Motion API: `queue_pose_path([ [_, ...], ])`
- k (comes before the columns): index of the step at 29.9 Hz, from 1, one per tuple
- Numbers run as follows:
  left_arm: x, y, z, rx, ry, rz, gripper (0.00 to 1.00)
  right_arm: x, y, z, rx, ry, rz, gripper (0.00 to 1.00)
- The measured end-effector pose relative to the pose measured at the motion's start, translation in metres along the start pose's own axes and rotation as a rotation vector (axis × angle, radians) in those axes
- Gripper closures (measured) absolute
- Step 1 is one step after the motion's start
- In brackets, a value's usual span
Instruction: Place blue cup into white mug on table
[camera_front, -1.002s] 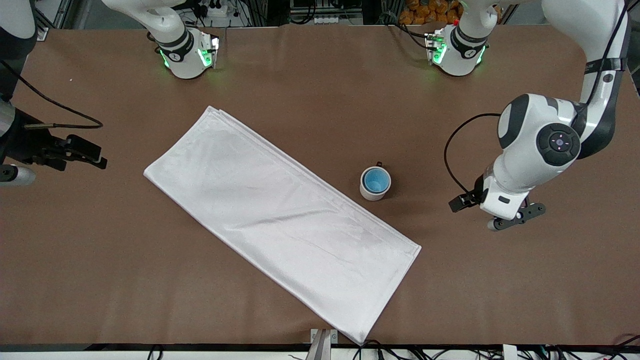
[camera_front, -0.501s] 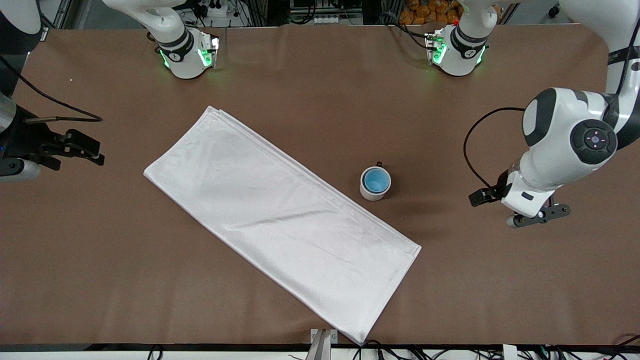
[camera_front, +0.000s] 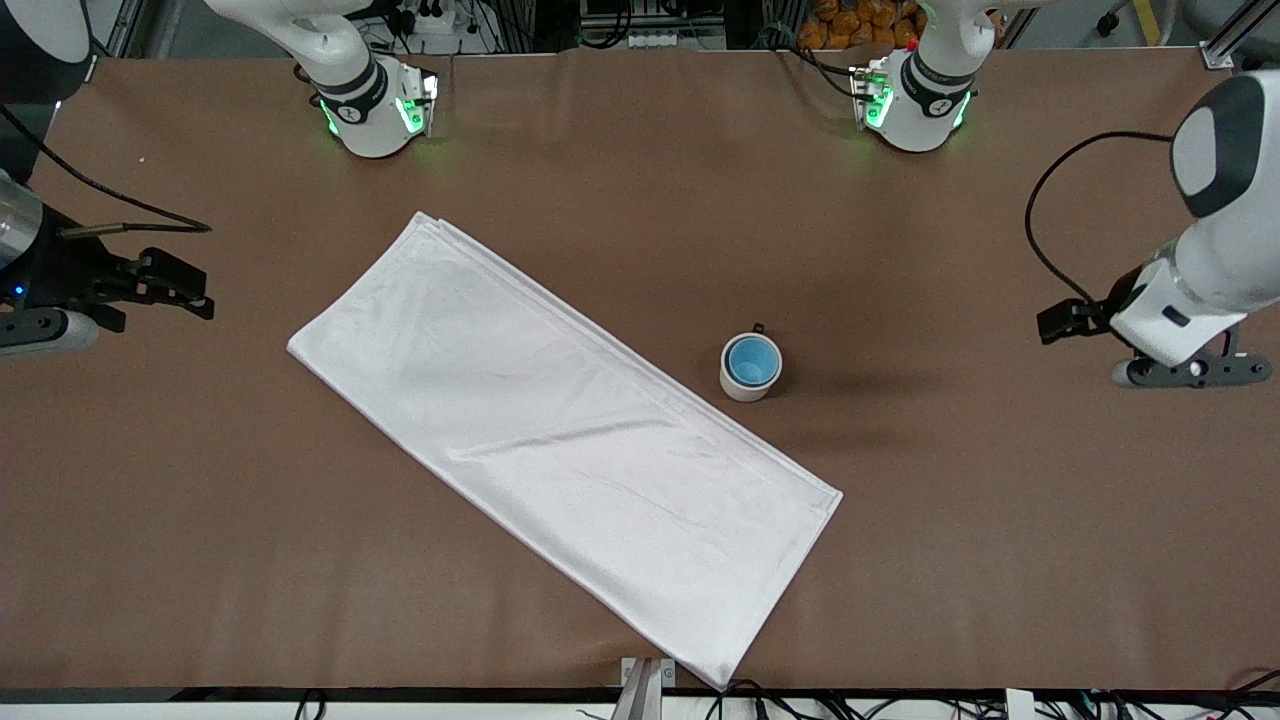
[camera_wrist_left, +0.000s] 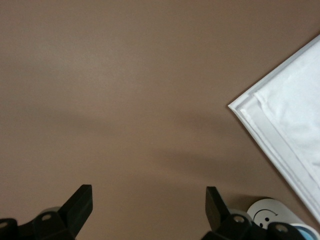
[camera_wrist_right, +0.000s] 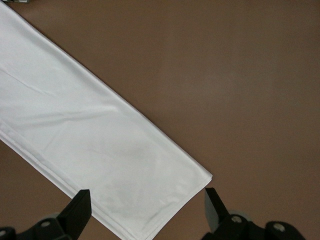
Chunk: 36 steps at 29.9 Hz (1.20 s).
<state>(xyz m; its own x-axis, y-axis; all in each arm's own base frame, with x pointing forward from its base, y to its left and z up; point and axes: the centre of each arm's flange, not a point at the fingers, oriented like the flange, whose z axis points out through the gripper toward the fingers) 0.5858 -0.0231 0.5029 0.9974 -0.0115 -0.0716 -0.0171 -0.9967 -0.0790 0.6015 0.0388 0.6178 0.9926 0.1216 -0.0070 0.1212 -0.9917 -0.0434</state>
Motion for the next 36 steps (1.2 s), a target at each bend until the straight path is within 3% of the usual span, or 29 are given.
queue_pose_path([
  [12,-0.063,0.01,-0.074,-0.04,0.087,-0.056,0.0,-0.001,0.0,-0.001,-0.006,-0.003,-0.001,0.0],
  [22,-0.065,0.011,-0.088,-0.042,0.113,-0.045,0.0,-0.006,-0.005,-0.011,-0.044,0.011,-0.016,0.0],
  [28,-0.059,0.013,-0.078,-0.037,0.094,0.049,0.0,-0.007,-0.007,-0.013,-0.048,0.014,-0.02,0.0],
  [36,-0.042,0.02,-0.063,-0.067,0.068,0.068,0.0,-0.007,-0.007,-0.013,-0.048,0.014,-0.02,0.0],
])
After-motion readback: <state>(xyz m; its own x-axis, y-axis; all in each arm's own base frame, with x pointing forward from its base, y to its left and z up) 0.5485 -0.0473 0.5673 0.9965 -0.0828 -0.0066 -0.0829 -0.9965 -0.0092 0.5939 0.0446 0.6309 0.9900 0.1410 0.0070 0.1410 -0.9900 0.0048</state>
